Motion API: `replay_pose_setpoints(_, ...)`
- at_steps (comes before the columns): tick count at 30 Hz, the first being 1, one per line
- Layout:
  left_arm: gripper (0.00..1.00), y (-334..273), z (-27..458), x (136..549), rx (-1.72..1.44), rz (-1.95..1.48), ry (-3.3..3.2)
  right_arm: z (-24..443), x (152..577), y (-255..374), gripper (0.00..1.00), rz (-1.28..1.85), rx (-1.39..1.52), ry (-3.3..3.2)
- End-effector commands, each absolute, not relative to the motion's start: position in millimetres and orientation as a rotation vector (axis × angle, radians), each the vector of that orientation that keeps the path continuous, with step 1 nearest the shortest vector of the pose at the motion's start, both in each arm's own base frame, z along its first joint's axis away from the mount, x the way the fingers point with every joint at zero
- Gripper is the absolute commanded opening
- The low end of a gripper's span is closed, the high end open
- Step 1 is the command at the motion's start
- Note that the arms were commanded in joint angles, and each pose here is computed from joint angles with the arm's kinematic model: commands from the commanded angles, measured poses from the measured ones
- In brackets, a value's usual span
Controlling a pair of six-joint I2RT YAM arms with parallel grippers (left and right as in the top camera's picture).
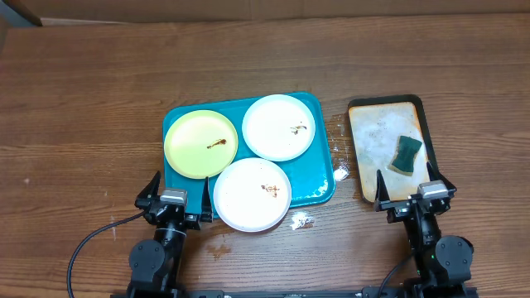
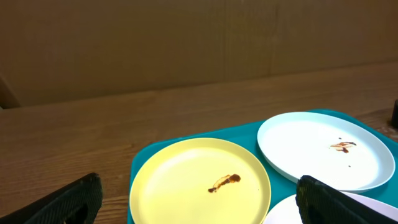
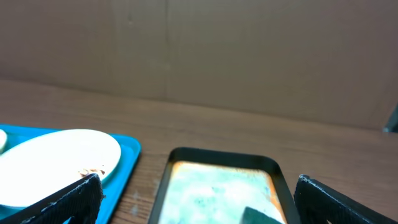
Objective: Clean dirty plates on tray and stack at the side
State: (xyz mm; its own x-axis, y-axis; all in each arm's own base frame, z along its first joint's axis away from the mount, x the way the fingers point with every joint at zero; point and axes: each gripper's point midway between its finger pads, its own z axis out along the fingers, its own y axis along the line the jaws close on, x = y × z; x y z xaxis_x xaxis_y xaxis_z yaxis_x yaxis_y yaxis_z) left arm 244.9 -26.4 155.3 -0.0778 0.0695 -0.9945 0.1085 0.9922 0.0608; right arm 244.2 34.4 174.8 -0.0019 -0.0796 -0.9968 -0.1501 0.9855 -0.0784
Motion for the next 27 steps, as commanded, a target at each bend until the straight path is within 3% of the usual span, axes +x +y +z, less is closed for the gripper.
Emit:
replay_pose_setpoints(1, 1.0, -22.6, 156.0, 245.1, 0.139, 0.001, 1.641, 174.6, 243.1, 39.3, 1.0, 0.152, -0.133, 1.574)
replay_pose_setpoints(17, 1.0, -22.6, 156.0, 245.1, 0.139, 0.001, 1.641, 203.3, 235.0, 30.1, 1.0, 0.173, -0.029, 1.73)
replay_pose_setpoints(27, 1.0, -22.6, 156.0, 245.1, 0.139, 0.001, 1.641, 235.9, 274.7, 51.7, 1.0, 0.255, -0.091, 2.047)
